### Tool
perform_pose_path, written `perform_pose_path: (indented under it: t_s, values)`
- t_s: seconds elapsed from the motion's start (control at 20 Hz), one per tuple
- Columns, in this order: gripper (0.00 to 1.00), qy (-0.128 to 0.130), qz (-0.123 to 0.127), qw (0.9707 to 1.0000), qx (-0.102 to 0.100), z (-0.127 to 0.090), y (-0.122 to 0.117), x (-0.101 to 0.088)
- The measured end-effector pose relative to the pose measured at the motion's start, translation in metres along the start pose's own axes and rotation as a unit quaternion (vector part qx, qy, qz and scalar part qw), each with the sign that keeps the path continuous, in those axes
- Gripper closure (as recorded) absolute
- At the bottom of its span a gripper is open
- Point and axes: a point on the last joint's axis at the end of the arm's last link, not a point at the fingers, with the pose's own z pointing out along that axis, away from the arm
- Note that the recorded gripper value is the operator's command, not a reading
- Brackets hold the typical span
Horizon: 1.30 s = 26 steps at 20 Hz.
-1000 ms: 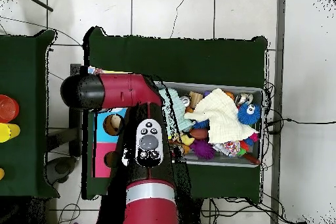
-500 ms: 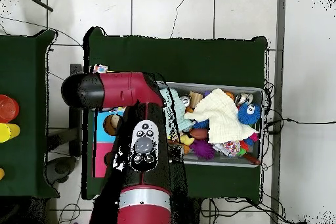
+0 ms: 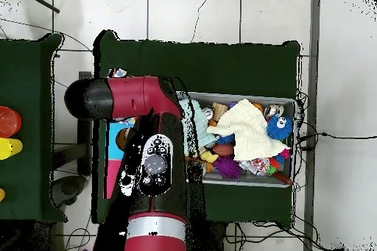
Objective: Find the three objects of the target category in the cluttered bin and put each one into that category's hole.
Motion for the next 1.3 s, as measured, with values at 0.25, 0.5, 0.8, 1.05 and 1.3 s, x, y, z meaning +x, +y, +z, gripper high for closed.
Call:
perform_pose_path:
  t_s: [0.25,0.5,0.8,1.05,1.3]
  values:
    - [0.00,-0.012,0.001,0.9999,0.010,-0.007,-0.007,-0.009]
    - [0.00,-0.022,0.002,0.9997,0.015,-0.012,-0.012,-0.017]
    - [0.00,-0.025,0.003,0.9995,0.019,-0.016,-0.015,-0.022]
    - [0.00,-0.021,0.003,0.9996,0.019,-0.020,-0.015,-0.022]
    - [0.00,-0.012,0.006,0.9997,0.019,-0.035,-0.016,-0.023]
